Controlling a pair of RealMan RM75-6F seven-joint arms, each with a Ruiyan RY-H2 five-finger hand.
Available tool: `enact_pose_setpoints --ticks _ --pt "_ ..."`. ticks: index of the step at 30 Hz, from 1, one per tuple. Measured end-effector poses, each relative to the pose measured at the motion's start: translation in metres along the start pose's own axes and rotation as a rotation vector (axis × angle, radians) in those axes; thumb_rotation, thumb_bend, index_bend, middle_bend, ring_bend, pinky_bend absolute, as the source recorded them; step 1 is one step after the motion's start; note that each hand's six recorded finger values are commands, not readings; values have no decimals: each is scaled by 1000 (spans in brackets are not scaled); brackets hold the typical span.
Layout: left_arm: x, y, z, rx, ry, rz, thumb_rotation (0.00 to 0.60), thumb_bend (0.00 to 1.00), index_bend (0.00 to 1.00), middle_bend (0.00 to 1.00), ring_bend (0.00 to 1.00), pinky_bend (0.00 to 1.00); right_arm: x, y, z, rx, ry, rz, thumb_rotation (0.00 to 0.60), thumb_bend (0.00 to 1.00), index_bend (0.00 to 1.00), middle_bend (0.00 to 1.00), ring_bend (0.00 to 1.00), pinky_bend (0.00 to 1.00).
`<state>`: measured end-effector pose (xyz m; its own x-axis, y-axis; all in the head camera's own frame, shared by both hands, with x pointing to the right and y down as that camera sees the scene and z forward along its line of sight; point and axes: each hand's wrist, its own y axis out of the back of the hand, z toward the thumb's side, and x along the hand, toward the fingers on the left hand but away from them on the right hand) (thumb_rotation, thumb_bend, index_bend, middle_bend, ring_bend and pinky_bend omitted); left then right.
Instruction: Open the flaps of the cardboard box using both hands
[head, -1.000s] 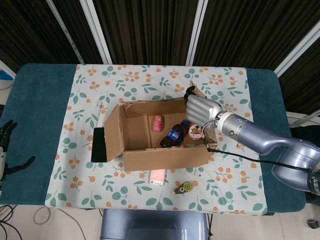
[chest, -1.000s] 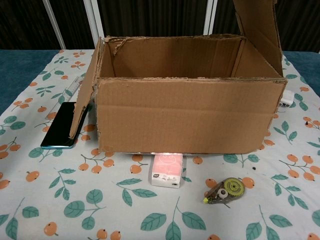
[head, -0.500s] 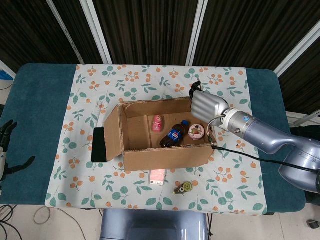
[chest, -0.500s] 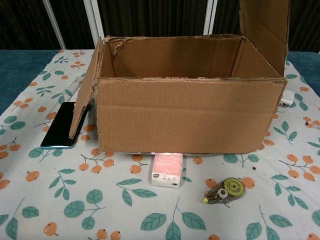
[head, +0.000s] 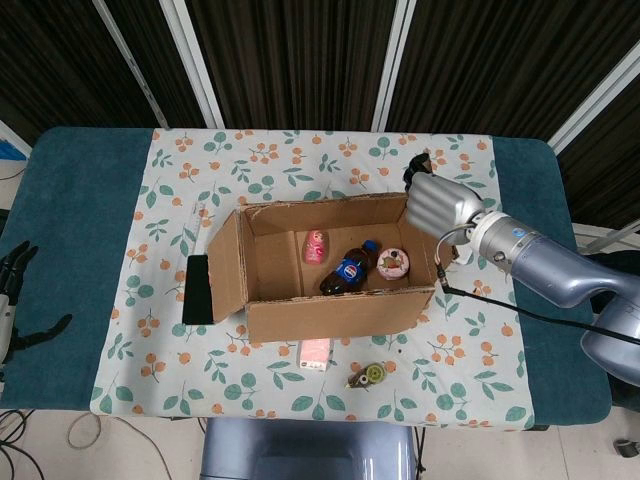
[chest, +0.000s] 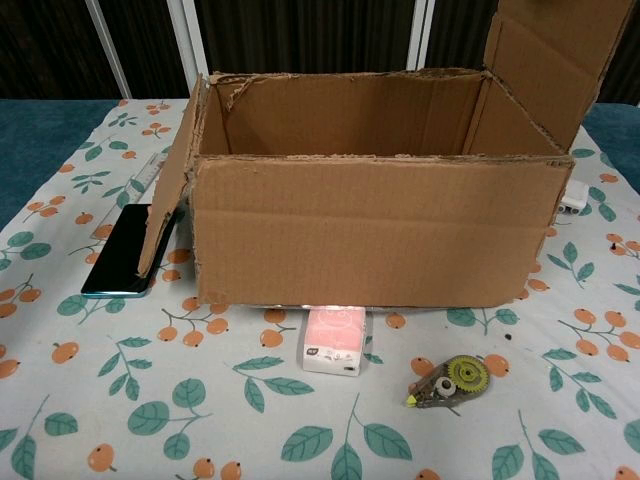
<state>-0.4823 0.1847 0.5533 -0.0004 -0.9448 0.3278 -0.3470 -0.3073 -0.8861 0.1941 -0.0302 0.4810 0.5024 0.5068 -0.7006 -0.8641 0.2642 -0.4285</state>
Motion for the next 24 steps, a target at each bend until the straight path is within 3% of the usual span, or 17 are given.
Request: enact_pose_setpoints --ticks 14,24 --pt "-1 0 1 4 -1 -2 600 179 0 0 0 64 13 -40 6 -43 -18 80 600 1000 387 333 238 280" --pt "-1 -1 0 7 0 -7 600 179 0 0 0 64 28 -88 16 -99 -40 181 600 1000 365 319 237 280"
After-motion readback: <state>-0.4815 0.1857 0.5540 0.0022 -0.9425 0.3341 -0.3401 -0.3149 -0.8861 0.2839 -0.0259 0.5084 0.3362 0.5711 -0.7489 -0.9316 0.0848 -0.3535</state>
